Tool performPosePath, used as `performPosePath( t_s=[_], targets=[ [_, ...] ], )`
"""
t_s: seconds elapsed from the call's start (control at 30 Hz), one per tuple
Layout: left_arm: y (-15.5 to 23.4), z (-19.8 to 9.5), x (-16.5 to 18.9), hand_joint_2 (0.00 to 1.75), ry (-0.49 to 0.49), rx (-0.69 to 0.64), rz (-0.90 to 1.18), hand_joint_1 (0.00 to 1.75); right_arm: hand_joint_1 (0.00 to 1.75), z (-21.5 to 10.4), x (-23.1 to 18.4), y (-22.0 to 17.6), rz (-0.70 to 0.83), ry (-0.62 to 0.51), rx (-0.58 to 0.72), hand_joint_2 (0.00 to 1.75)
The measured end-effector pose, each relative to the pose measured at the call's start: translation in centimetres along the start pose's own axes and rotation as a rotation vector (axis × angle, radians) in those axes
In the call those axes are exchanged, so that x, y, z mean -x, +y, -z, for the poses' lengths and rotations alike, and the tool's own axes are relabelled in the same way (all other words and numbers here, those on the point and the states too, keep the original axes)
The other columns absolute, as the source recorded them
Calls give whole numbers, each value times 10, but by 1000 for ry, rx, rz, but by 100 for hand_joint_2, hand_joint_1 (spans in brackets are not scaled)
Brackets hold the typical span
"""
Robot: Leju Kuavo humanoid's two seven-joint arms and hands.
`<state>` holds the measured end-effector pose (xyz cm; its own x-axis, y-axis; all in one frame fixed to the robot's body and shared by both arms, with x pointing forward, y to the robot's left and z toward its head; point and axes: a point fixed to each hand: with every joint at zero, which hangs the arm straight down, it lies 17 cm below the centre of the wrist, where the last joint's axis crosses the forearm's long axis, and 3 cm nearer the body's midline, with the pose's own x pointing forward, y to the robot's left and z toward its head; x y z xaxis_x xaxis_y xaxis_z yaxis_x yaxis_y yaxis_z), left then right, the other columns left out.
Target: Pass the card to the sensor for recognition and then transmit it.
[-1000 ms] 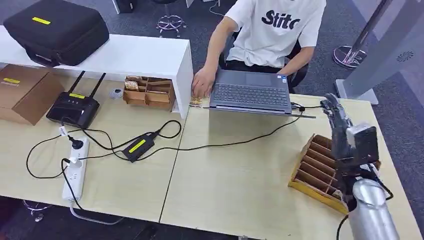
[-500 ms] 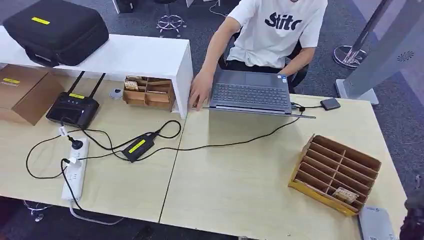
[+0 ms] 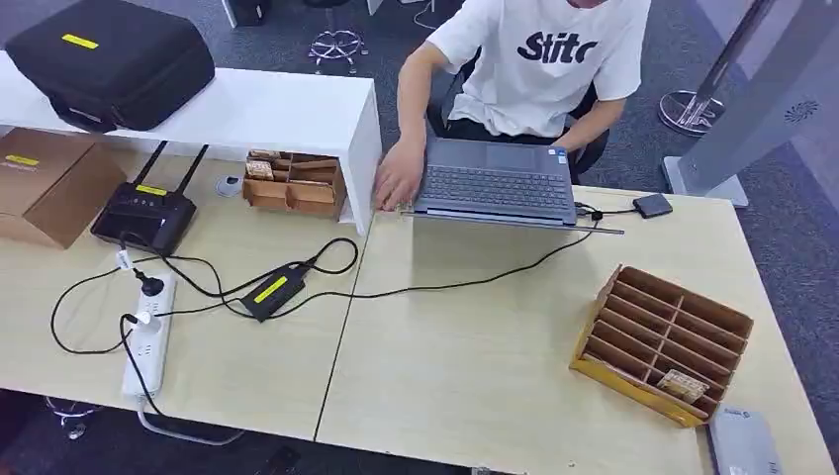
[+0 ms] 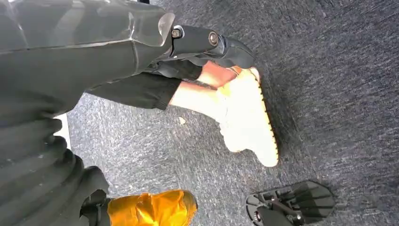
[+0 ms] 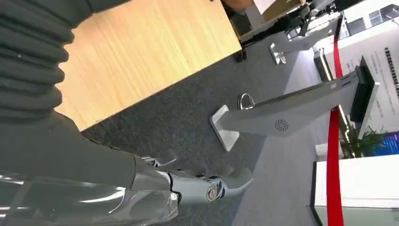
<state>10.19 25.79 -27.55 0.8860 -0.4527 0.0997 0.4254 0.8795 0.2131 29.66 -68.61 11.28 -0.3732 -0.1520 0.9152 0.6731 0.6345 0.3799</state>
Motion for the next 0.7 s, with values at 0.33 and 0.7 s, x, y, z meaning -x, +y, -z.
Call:
performPosePath(
  t_s=[0.33, 0.7],
  targets=[
    [1, 0, -2, 175, -11, -7, -10, 0, 0, -14, -11, -54, 58, -32, 161, 175],
    [-2, 0, -2, 175, -12, -4, -19, 0, 0, -111, 31, -165, 167, -3, 670, 175]
  ],
)
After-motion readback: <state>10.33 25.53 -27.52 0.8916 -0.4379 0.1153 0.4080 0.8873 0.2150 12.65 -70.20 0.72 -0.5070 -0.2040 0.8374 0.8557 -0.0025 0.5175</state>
